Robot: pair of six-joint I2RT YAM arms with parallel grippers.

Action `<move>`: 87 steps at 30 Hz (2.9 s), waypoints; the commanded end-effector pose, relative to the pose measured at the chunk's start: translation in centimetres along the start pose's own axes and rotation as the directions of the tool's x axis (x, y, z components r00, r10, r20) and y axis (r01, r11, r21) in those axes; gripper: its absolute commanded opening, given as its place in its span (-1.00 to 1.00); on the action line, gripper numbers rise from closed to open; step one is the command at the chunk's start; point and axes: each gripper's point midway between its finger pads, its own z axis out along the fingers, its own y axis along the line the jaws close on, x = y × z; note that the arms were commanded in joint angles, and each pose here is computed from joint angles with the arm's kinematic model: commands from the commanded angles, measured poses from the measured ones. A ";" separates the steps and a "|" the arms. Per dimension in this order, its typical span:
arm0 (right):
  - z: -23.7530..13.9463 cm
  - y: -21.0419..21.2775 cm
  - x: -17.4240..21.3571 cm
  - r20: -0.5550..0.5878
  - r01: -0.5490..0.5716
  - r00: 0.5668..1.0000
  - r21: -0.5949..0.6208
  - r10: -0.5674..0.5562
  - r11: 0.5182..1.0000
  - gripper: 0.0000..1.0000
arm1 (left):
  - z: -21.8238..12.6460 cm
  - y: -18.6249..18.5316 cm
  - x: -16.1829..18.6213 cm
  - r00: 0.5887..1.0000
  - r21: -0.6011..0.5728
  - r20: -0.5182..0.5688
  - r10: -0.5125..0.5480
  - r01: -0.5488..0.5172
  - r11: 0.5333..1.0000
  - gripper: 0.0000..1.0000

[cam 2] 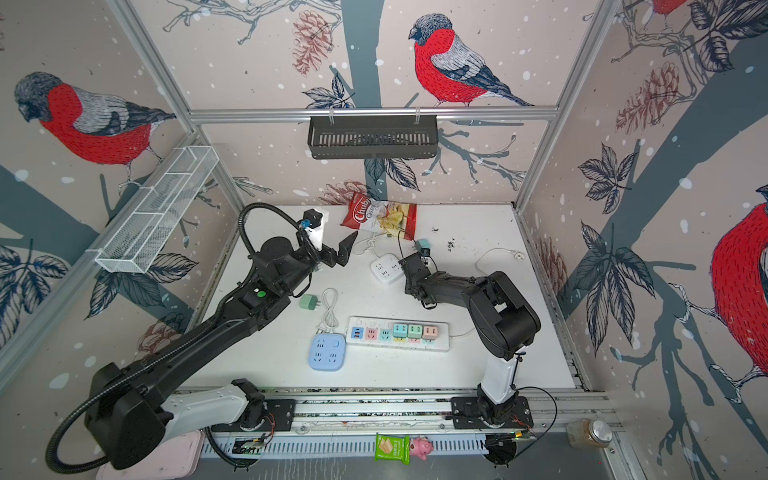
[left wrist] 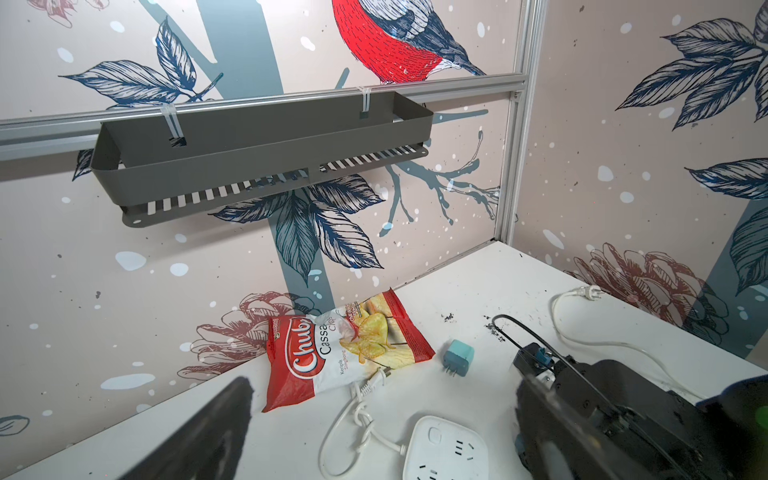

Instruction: Insert the plug

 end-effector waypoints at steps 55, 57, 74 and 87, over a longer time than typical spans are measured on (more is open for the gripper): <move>0.3 -12.2 1.1 -0.055 -0.282 0.951 0.256 0.305 0.925 0.36 | -1.1 0.2 -2.6 0.996 0.004 0.086 0.011 -0.011 1.000 0.97; 0.9 -11.7 0.9 -0.069 -0.272 0.952 0.248 0.297 0.930 0.36 | -1.1 0.3 -2.6 0.996 0.004 0.085 0.007 -0.007 1.000 0.97; -4.6 -9.5 -3.5 0.071 -0.313 0.950 0.162 0.305 0.936 0.41 | -1.0 0.6 -2.4 0.997 0.002 0.082 0.000 0.000 1.000 0.97; -0.6 -6.6 -3.9 0.013 -0.249 0.967 0.236 0.253 0.939 0.70 | -1.2 0.6 -2.7 0.996 0.003 0.091 0.001 -0.002 1.000 0.96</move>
